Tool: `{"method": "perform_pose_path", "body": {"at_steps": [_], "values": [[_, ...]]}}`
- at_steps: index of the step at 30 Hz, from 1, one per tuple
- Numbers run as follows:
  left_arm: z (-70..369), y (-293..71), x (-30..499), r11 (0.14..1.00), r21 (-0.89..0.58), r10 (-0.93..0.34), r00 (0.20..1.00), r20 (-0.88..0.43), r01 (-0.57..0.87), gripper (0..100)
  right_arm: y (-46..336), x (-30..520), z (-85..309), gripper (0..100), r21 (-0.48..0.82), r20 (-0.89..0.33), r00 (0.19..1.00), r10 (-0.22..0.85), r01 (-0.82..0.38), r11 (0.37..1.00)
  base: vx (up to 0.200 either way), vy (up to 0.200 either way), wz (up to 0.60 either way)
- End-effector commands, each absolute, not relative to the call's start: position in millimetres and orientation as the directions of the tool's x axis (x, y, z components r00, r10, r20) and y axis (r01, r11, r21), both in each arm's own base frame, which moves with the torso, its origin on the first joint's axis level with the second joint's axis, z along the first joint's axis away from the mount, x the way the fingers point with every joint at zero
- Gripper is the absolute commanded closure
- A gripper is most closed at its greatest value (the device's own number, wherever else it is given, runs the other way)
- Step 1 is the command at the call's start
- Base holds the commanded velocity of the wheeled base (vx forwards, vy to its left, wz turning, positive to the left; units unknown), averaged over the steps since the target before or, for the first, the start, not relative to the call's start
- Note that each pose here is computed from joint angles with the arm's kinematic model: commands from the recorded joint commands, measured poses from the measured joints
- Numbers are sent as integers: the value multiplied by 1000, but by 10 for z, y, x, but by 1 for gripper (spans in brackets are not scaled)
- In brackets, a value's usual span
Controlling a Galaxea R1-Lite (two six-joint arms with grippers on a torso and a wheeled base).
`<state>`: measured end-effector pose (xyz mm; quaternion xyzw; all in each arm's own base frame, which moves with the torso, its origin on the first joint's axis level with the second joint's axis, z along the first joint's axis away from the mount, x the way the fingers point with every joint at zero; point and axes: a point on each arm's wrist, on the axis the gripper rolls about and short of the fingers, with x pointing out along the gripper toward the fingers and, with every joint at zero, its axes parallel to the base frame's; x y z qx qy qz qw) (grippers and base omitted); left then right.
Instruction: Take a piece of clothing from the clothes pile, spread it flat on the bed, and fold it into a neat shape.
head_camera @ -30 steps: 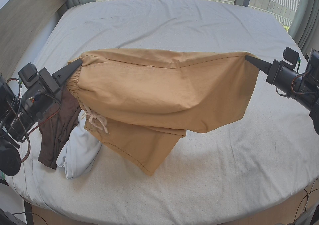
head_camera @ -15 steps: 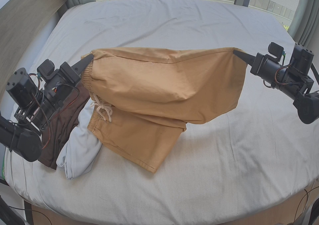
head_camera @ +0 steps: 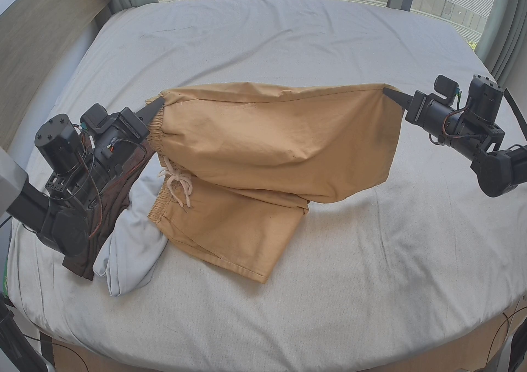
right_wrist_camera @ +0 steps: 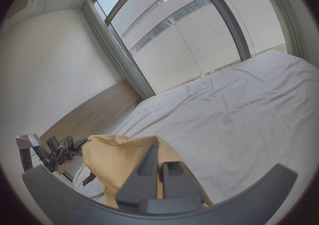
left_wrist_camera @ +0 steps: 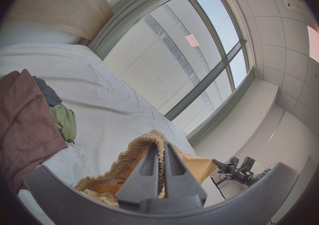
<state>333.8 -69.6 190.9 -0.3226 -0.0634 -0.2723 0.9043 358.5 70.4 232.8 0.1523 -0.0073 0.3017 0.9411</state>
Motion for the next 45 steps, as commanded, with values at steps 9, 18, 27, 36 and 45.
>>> {"method": "perform_pose_path", "body": {"at_steps": [9,18,27,36,45], "values": [[1877,-697,3422,646,-551,-447,847,288,528,100,670,3748,2235,100,289,93,828,554,-555,781,0,0,0],[1765,-656,3681,672,-552,-399,869,291,493,100,729,4018,2186,100,281,113,825,554,-562,778,0,0,0],[1647,-637,3906,680,-552,-386,875,291,483,100,757,4214,2113,100,280,123,833,540,-551,786,0,0,0],[1597,-663,4177,679,-536,-379,865,330,502,100,782,4406,2104,100,293,157,840,520,-542,788,0,0,0],[1615,-674,4281,682,-532,-359,864,353,501,100,812,4505,2043,100,292,161,837,522,-546,785,0,0,0]]}}
